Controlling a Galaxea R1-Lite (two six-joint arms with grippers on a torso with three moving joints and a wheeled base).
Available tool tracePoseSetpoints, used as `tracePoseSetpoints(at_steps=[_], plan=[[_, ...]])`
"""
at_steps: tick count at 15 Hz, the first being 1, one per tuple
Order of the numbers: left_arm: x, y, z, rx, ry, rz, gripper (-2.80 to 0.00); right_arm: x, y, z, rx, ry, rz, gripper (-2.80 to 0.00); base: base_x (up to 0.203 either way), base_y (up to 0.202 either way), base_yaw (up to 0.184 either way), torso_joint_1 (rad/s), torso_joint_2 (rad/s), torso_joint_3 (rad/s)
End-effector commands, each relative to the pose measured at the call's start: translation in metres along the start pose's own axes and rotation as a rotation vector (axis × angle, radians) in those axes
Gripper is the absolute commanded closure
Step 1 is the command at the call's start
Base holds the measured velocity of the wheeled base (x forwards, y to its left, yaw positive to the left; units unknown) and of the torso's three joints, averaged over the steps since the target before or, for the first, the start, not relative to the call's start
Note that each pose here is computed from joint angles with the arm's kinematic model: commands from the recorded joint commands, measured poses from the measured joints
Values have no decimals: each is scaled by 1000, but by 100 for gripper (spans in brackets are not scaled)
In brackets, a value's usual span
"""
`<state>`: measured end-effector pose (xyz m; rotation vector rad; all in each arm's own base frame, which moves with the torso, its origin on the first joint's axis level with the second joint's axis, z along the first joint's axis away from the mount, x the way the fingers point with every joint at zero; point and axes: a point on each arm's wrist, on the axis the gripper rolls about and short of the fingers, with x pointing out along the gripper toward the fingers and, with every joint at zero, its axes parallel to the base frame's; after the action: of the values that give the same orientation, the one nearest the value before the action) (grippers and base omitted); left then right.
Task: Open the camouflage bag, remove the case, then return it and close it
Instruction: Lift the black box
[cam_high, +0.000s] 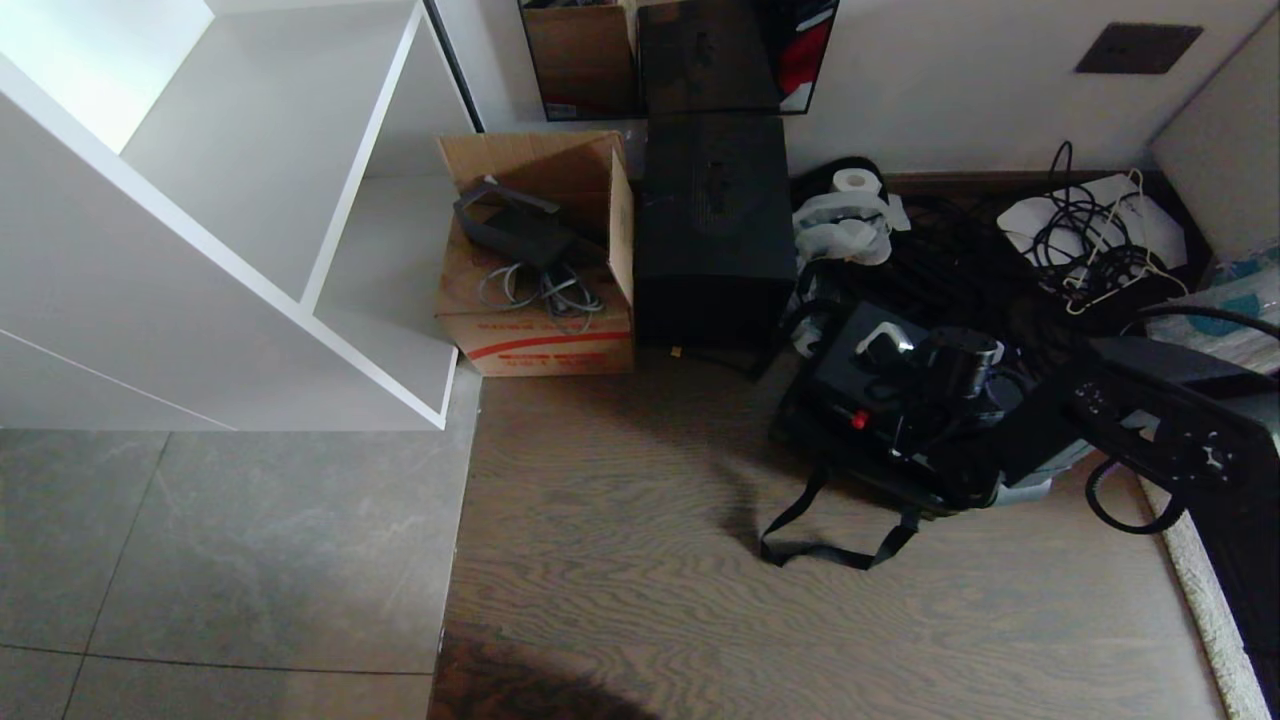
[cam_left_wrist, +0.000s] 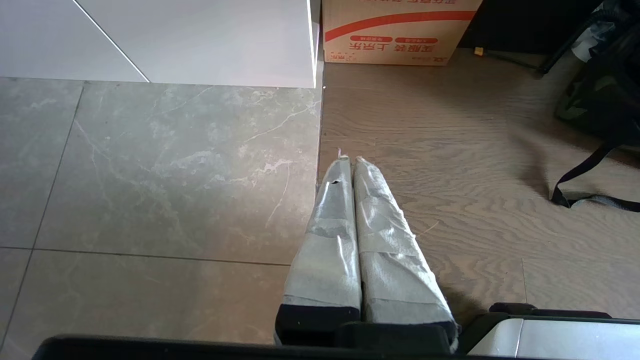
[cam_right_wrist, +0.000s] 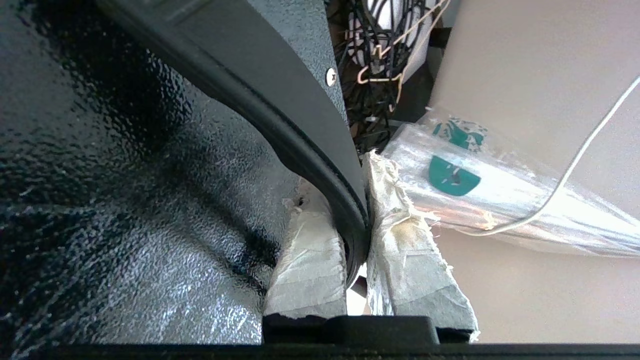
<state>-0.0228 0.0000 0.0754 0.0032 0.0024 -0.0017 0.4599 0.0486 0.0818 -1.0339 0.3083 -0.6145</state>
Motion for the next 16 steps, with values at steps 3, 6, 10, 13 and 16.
tracePoseSetpoints(at_steps=[3,6,10,13,16], plan=[[0,0,0,0,2,0,0,-6,-24,8,25,-12,-27,0,0,0,0,0,0,0],[0,0,0,0,1,0,0,-14,-33,13,28,-24,-20,0,0,0,0,0,0,0],[0,0,0,0,1,1,0,-28,-40,21,42,-46,-2,0,0,0,0,0,0,0],[0,0,0,0,2,1,0,-38,-45,28,48,-59,6,0,0,0,0,0,0,0],[0,0,0,0,1,0,0,-42,-52,32,56,-64,2,0,0,0,0,0,0,0]])
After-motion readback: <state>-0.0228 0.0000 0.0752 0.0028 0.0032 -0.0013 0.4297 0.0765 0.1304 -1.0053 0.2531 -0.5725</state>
